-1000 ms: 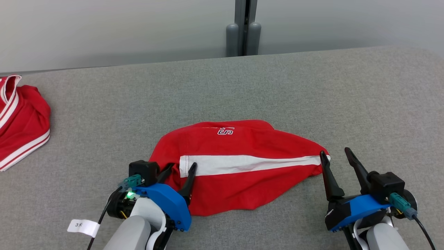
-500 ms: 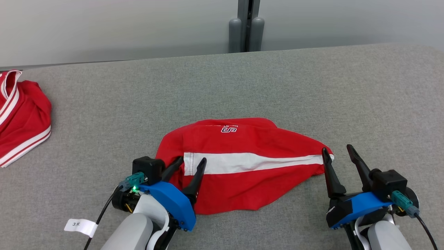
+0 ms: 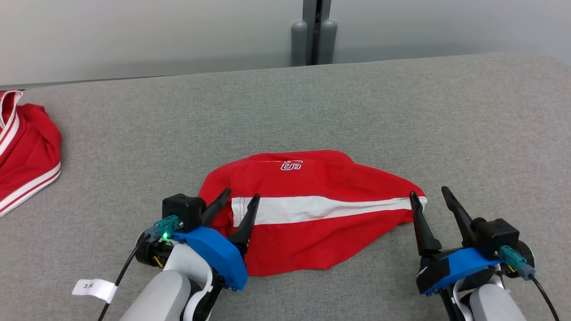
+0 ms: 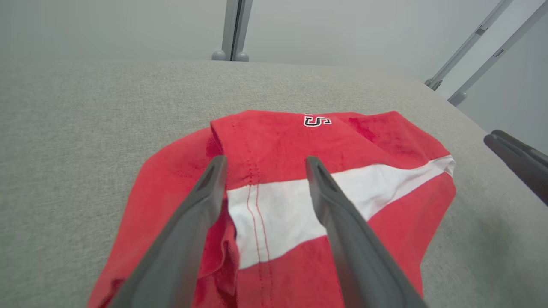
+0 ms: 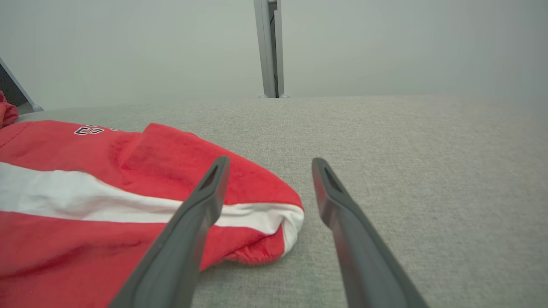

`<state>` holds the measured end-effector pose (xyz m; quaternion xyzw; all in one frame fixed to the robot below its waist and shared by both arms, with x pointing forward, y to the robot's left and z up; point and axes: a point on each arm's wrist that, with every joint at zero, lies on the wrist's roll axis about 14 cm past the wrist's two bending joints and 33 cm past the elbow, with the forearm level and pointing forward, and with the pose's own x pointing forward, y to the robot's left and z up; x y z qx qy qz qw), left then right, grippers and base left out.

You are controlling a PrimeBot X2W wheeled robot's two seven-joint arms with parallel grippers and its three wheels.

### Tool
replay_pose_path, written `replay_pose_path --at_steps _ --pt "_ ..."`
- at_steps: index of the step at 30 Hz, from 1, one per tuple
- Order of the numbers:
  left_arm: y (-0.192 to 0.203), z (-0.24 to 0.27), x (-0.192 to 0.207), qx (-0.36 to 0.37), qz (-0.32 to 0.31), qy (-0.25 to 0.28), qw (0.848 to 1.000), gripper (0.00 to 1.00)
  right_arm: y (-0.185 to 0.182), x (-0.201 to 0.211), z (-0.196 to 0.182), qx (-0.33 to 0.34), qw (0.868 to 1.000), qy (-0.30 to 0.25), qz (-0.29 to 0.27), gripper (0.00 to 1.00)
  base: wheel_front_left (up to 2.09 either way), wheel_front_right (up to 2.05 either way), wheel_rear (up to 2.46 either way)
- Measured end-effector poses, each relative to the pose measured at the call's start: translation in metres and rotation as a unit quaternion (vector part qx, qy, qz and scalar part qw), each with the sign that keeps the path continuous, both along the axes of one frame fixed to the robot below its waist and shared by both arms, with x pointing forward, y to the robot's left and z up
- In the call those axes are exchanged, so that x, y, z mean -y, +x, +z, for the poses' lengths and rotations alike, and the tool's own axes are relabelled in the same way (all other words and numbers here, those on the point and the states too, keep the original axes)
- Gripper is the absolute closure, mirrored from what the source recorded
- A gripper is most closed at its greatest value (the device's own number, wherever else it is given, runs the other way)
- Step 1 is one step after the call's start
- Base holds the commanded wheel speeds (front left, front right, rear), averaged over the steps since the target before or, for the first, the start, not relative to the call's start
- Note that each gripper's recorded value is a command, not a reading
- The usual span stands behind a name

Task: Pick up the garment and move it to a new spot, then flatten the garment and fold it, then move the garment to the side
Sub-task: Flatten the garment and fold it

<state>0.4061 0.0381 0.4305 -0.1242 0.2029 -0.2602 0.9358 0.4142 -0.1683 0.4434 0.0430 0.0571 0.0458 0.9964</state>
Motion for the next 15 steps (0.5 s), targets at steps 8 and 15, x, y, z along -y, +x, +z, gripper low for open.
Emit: replay_pose_path --at_steps 8,15 --pt "-0.003 -0.021 -0.005 -0.034 0.005 0.011 0.999 0.0 -0.002 0.005 -0.002 -0.003 1.0 -0.001 -0.007 0.0 0.0 0.0 0.0" --pt "-0.012 -0.02 0.012 -0.036 -0.022 -0.001 0.999 0.0 -0.003 0.005 -0.002 -0.003 1.0 -0.001 -0.006 0.0 0.0 0.0 0.0"
